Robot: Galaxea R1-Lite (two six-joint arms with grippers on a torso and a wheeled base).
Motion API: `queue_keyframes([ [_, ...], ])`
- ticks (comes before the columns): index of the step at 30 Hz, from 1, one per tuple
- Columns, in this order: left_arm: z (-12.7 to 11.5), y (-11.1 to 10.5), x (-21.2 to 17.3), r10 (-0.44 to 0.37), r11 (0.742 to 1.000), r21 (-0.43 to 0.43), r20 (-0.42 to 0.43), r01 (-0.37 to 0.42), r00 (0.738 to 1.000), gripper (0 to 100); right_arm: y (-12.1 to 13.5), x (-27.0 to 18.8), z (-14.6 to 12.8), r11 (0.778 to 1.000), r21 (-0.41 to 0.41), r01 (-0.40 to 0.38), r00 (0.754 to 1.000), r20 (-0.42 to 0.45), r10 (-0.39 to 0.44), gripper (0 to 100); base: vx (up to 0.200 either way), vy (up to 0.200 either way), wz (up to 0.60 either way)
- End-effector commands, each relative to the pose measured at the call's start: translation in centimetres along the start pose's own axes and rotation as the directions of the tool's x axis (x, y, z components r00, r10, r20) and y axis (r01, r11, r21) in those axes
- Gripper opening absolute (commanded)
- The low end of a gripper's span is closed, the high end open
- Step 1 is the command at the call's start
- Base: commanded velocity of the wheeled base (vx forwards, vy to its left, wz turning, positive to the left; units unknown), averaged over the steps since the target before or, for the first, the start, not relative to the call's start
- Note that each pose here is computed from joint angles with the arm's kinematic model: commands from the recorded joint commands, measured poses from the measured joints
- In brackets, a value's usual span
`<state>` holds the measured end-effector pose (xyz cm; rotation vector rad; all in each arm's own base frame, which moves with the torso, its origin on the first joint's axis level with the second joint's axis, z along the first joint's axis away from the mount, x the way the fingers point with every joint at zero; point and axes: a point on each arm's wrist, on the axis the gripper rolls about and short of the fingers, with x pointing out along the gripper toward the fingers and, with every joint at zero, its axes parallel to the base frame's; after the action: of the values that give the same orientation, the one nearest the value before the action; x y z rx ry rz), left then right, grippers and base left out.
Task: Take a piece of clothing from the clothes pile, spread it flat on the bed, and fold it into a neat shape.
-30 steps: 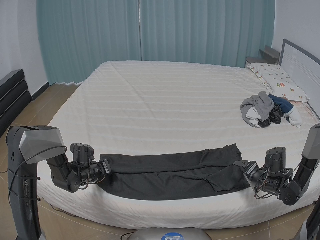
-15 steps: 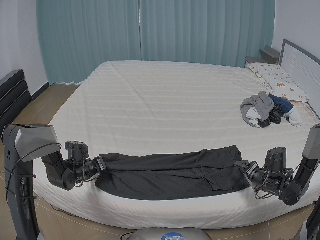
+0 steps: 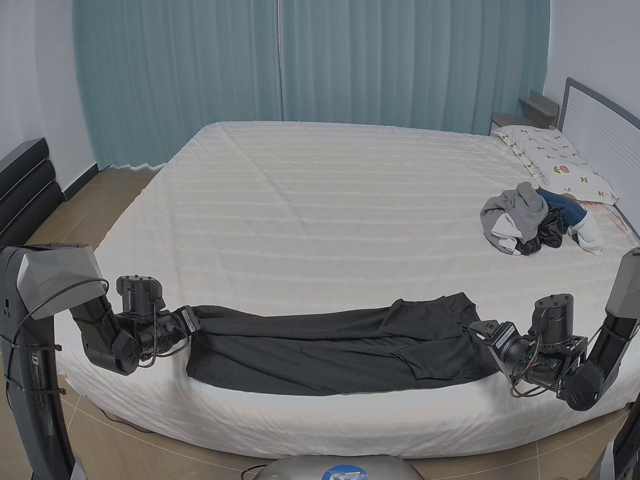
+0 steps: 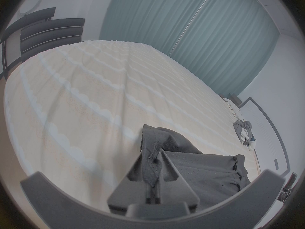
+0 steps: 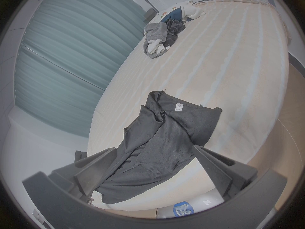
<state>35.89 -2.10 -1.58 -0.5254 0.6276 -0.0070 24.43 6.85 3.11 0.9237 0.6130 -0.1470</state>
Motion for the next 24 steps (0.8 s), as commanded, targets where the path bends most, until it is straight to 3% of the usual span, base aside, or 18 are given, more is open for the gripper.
queue_keyframes([
  [1, -0.1, -0.2, 0.0, -0.004, 1.0, 0.003, -0.004, 0.004, 1.0, 0, 0.0, 0.0, 0.0, 1.0, 0.0, 0.0, 1.0, -0.001, 0.0, 100, 0.0, 0.0, 0.0],
  [18, -2.1, -0.6, 1.0, 0.0, 1.0, 0.023, -0.056, 0.001, 0.998, 0, -0.1, 0.1, -0.1, 1.0, 0.0, 0.006, 1.0, -0.004, -0.006, 100, 0.0, 0.0, 0.0],
  [24, -1.8, -0.6, 1.1, 0.001, 1.0, 0.022, -0.045, 0.0, 0.999, 0, -0.1, 0.1, -0.1, 1.0, 0.0, 0.006, 1.0, -0.006, -0.006, 100, 0.0, 0.0, 0.0],
])
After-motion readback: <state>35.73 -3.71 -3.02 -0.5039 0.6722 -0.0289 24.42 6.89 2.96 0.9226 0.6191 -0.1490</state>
